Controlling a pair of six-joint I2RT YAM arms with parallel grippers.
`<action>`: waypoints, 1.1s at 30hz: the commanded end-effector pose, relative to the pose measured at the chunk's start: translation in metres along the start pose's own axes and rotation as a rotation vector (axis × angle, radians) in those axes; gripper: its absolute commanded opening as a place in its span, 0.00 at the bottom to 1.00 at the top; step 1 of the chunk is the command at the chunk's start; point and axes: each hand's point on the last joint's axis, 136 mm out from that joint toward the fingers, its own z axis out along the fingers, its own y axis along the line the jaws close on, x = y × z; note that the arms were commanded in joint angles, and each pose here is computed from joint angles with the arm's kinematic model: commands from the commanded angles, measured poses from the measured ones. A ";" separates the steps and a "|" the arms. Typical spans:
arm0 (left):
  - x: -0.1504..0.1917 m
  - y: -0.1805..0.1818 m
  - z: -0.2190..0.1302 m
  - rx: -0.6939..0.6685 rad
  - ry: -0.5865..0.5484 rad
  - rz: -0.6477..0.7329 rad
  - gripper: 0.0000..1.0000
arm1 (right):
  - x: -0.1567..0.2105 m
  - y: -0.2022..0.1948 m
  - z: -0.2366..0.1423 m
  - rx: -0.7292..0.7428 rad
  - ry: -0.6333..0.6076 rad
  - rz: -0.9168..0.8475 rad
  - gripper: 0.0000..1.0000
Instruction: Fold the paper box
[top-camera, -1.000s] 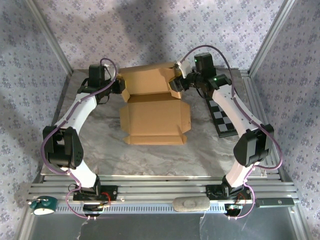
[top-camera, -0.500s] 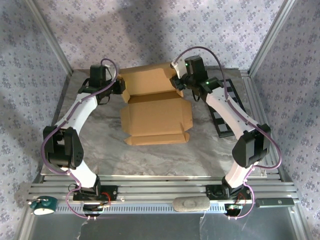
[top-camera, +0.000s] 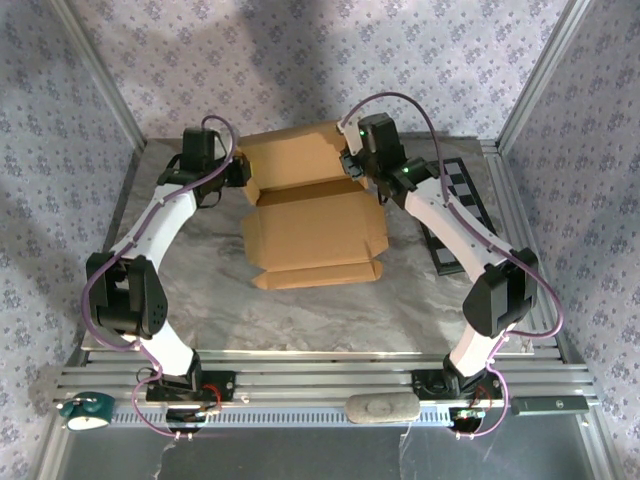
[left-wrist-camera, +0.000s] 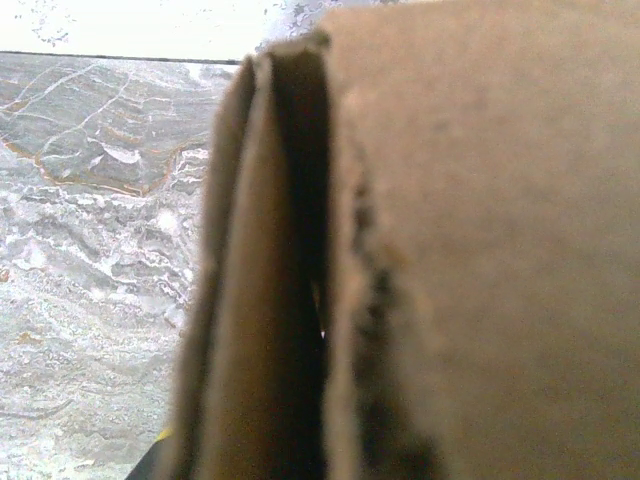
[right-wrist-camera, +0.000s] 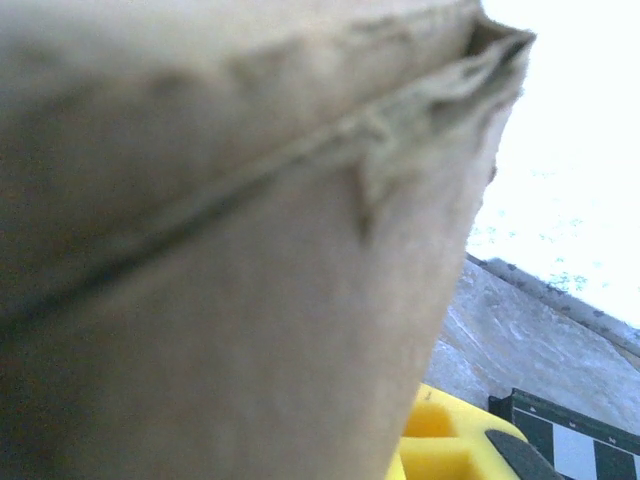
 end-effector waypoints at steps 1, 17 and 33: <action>-0.021 -0.024 -0.023 0.035 -0.047 0.036 0.00 | -0.002 -0.016 0.001 0.107 0.015 -0.033 0.00; -0.006 -0.023 -0.044 -0.118 -0.007 -0.055 0.00 | 0.013 -0.036 0.011 0.261 0.113 -0.058 0.00; -0.001 -0.035 -0.053 -0.147 -0.003 -0.067 0.00 | 0.012 -0.029 0.005 0.120 0.111 -0.025 0.00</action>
